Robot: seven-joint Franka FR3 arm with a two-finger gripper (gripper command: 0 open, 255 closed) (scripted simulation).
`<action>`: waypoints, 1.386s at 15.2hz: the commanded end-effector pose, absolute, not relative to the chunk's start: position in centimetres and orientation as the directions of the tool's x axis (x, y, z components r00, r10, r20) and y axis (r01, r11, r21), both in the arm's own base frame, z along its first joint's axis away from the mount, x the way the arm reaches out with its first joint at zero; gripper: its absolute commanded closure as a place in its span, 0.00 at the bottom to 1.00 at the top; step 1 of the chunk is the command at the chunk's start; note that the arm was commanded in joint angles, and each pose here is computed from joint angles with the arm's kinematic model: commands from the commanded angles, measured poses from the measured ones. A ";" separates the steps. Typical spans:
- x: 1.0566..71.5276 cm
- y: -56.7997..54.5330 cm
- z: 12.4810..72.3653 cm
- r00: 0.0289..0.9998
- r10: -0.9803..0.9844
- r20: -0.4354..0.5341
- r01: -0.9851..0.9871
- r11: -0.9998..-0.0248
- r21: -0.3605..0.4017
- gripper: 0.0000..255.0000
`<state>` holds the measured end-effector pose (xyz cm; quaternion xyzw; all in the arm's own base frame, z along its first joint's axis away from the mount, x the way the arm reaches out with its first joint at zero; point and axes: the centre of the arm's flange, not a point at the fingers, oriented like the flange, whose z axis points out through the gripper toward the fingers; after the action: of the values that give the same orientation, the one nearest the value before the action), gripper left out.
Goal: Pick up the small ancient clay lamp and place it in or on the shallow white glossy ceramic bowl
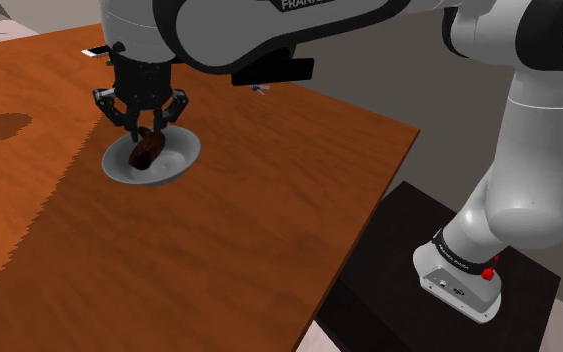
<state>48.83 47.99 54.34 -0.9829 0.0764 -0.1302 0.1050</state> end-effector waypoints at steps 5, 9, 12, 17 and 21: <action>48.8 48.0 54.2 0.954 -0.177 0.240 -0.123 -0.966 -0.227 1.00; 48.8 48.0 54.2 0.954 -0.177 0.240 -0.123 -0.966 -0.227 0.00; 48.5 47.7 55.4 0.954 -0.177 0.240 -0.123 -0.966 -0.227 0.00; 47.5 47.1 58.9 0.954 -0.177 0.240 -0.123 -0.966 -0.227 0.00; 47.5 47.1 58.9 0.954 -0.177 0.240 -0.123 -0.966 -0.227 0.00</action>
<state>47.49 47.06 58.91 -0.9829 0.0763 -0.1305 0.1053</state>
